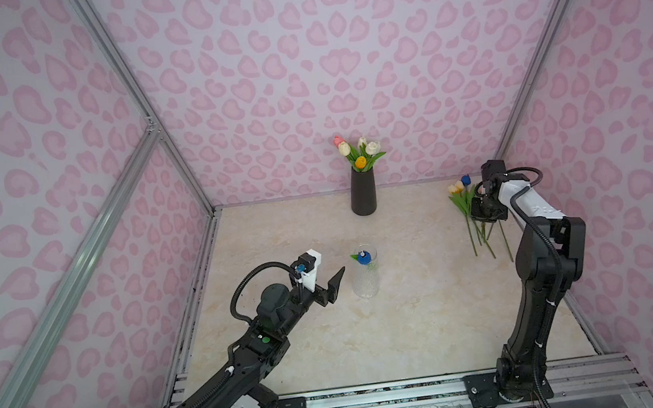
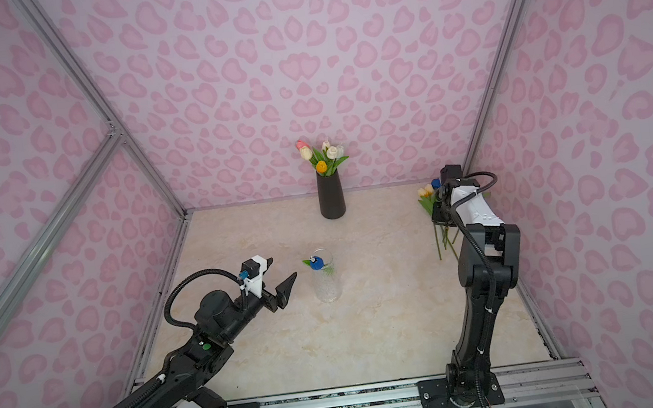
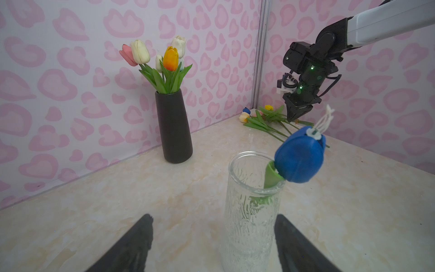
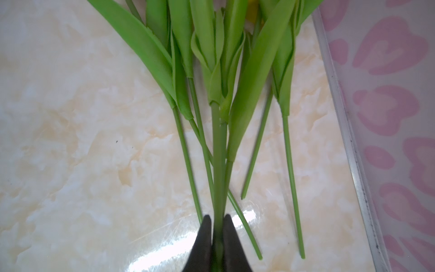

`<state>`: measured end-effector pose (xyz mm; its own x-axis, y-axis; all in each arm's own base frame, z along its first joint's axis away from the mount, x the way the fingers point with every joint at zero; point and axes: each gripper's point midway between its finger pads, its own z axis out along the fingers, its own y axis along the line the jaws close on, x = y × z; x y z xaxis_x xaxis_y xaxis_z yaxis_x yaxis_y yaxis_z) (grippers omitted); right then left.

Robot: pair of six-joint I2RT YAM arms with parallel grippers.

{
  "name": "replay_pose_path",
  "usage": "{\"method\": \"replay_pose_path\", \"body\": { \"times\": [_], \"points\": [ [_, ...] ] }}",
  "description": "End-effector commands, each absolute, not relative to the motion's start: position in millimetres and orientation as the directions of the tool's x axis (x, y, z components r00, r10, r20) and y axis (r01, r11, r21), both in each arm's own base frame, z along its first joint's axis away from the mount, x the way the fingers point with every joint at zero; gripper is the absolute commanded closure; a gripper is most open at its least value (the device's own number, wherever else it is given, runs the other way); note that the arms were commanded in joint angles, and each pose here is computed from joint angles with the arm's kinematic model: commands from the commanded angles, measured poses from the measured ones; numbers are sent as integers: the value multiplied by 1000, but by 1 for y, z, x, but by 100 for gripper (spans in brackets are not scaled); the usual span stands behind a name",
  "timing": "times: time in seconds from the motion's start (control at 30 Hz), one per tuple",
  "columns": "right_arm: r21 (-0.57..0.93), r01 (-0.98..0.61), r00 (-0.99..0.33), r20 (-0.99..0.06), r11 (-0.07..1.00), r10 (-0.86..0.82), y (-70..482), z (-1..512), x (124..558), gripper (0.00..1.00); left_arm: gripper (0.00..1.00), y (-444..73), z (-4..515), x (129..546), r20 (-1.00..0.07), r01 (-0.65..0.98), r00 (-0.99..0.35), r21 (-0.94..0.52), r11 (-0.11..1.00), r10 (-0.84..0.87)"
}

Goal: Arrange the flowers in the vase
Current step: 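Lower the right gripper and grasp the rubber-banded tulip bundle stems, then lift the pink and yellow tulip bundle upright with the right gripper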

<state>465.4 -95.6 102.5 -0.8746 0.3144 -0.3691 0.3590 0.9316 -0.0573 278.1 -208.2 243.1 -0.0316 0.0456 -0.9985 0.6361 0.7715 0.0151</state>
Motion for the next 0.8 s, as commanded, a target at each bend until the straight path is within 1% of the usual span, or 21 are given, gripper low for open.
{"method": "replay_pose_path", "body": {
  "times": [0.0, 0.23, 0.33, 0.47, 0.53, 0.63, 0.77],
  "points": [
    [-48, 373, -851, -416, 927, 321, -90, 115, 462, 90, 18, -209, 252, 277, -999, 639, -4, 24, 768, 34],
    [-18, 371, -799, -515, 928, 310, -81, 157, 455, 94, 18, -209, 254, 278, -999, 638, 4, 30, 770, 36],
    [-7, 381, -781, -537, 925, 318, -82, 162, 454, 97, 18, -211, 256, 279, -999, 643, 8, 37, 765, 42],
    [-1, 381, -779, -540, 925, 320, -84, 164, 455, 99, 18, -211, 258, 281, -999, 639, 9, 35, 768, 38],
    [7, 377, -763, -564, 926, 315, -84, 171, 456, 100, 18, -211, 259, 280, -999, 639, 11, 34, 769, 35],
    [33, 365, -733, -605, 930, 309, -81, 189, 458, 100, 18, -209, 258, 282, -999, 631, 13, 42, 775, 44],
    [83, 311, -674, -683, 947, 281, -70, 228, 460, 100, 18, -205, 266, 281, -999, 615, 35, 43, 788, 27]
  ]
}}
